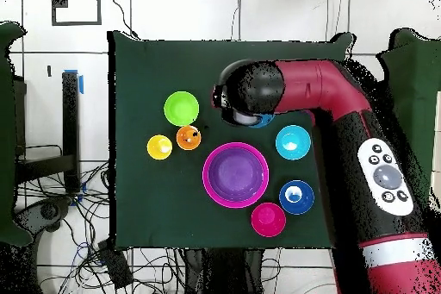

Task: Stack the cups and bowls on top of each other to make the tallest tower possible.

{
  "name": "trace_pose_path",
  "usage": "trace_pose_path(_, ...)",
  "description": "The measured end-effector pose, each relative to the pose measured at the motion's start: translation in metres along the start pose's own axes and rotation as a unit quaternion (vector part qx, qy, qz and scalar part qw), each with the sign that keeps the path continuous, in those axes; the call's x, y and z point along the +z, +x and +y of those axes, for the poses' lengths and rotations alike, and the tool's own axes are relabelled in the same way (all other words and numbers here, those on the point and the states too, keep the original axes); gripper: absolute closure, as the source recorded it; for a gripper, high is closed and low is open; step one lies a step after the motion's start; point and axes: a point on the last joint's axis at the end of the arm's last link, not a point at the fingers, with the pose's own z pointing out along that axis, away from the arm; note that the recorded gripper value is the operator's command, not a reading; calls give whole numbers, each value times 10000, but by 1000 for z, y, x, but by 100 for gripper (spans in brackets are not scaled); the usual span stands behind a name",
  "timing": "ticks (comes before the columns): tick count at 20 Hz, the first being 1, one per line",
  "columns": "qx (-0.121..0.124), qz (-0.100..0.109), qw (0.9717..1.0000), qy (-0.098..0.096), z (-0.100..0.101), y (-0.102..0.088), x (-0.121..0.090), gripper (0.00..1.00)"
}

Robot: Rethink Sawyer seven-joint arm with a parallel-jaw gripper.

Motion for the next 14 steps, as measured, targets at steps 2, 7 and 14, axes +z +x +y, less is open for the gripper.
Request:
trace_pose_path(2, -6, 50, 10000, -12, -1, 8, 1, 100)
trace_pose_path(7, -18, 97, 9999, -35, -2, 22, 5, 100)
trace_pose_path(14, -61, 132, 9999, -50, 0, 39, 10, 100)
